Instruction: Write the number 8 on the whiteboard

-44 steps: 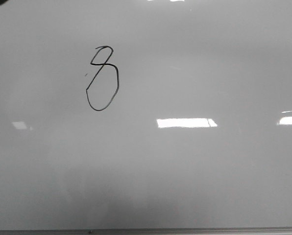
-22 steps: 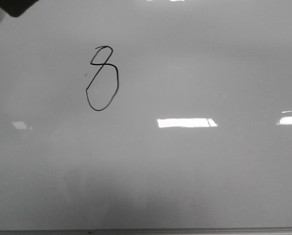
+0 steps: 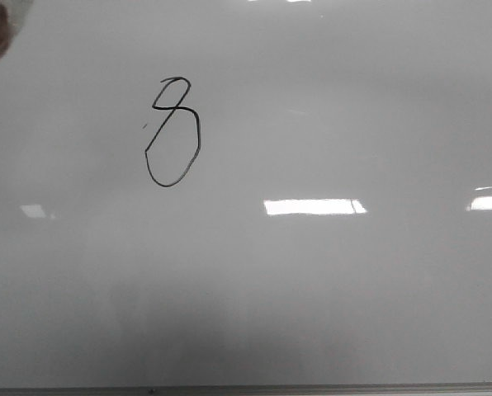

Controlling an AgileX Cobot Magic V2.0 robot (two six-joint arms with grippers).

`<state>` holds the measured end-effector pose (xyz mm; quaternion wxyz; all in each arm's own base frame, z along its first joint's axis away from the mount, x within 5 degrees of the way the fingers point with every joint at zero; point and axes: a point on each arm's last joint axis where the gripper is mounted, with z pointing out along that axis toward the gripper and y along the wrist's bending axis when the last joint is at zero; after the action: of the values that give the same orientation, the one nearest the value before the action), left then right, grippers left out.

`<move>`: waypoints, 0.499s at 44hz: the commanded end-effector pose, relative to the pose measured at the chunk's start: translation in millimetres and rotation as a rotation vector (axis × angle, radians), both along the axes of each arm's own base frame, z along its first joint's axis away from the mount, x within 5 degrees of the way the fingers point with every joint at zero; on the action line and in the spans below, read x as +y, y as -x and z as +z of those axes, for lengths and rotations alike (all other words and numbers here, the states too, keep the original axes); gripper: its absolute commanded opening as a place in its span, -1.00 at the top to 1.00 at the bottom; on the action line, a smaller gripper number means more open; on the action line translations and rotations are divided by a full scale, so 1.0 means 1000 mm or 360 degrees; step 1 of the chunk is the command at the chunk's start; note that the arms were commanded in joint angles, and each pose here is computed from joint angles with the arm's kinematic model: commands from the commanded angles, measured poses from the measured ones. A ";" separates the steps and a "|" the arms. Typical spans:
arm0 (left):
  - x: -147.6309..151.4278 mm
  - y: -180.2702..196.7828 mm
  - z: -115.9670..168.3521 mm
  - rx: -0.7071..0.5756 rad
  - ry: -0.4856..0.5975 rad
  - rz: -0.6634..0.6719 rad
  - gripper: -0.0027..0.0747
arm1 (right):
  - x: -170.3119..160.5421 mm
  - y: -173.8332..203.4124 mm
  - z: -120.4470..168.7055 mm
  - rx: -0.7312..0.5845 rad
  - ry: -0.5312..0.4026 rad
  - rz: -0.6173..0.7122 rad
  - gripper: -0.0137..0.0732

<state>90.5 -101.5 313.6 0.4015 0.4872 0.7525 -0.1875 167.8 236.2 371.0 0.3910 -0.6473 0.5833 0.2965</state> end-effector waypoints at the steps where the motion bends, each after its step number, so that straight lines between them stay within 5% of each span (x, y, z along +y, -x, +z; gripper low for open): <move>1: -0.005 -0.020 0.013 0.0017 0.0126 0.0272 0.99 | -0.029 0.003 0.040 -0.0025 -0.0218 -0.0202 -0.27; 10: -0.011 -0.056 0.005 0.0164 -0.0009 0.0666 0.99 | -0.092 0.009 0.048 -0.0013 -0.0320 -0.0592 -0.27; 22: 0.036 -0.112 -0.019 0.0325 -0.0090 0.1342 0.99 | -0.164 0.046 -0.007 0.0001 -0.0416 -0.1230 -0.27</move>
<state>185.6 -81.6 282.6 0.3087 0.1793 0.9331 -0.0440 135.7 88.6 363.7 0.4998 -0.3842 0.7446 0.2193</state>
